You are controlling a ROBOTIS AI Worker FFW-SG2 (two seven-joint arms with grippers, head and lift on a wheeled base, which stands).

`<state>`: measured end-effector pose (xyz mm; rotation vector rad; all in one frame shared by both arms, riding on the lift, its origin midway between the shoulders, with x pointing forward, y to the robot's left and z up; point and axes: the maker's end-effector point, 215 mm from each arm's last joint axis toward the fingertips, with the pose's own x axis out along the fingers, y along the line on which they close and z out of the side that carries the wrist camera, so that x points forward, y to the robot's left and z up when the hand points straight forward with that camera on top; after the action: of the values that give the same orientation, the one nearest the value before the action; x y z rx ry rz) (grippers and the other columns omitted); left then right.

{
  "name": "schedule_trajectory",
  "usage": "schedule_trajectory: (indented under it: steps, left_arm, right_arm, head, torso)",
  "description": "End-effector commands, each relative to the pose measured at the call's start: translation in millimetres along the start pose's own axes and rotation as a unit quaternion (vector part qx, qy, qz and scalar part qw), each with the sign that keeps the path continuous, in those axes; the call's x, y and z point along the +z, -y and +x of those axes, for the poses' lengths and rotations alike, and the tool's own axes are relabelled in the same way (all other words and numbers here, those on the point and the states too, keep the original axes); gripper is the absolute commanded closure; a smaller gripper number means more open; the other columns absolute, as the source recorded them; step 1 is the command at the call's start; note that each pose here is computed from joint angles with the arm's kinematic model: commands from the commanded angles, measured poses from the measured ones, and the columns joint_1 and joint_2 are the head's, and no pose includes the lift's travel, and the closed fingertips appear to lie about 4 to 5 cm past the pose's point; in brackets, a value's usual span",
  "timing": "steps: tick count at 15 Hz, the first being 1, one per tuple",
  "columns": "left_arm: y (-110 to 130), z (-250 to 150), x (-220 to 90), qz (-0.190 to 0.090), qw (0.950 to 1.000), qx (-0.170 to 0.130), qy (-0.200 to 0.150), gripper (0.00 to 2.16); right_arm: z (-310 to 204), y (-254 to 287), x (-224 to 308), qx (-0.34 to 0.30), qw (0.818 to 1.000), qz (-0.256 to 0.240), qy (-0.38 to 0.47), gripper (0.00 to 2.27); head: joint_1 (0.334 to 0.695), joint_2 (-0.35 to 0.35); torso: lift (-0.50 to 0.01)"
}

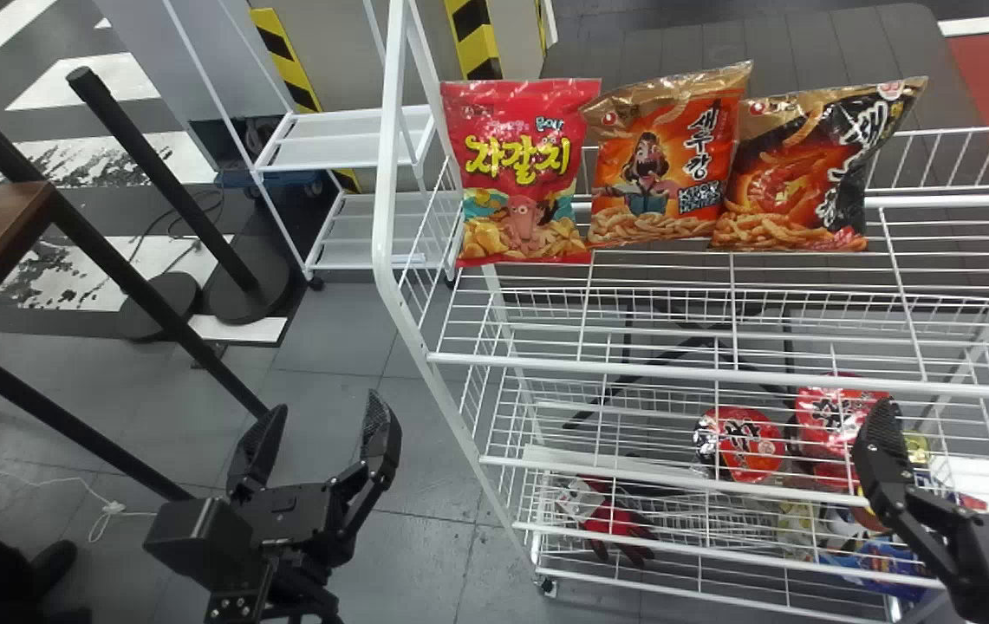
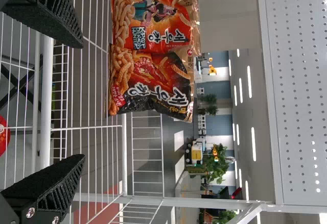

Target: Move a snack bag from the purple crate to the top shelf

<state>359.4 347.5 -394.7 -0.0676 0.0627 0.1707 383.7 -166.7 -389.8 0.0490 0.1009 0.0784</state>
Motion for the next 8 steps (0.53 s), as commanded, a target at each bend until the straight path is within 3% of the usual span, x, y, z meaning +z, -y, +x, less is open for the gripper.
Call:
schedule_trajectory:
  steps: [1,8]
  left_arm:
    - [0.1,1.2,-2.3,0.002,1.0000,0.000,-0.003,0.05]
    - [1.5,2.4,-5.4,0.003,1.0000,-0.001,-0.005,0.05]
  right_arm:
    - [0.1,0.6,-1.3,-0.001,1.000,0.000,-0.003,0.03]
    - [0.1,0.1,-2.2,0.000,1.000,-0.002,-0.004,0.03]
  head:
    - [0.695,0.274]
    - [0.695,0.271]
  torso:
    - [0.000]
    - [0.000]
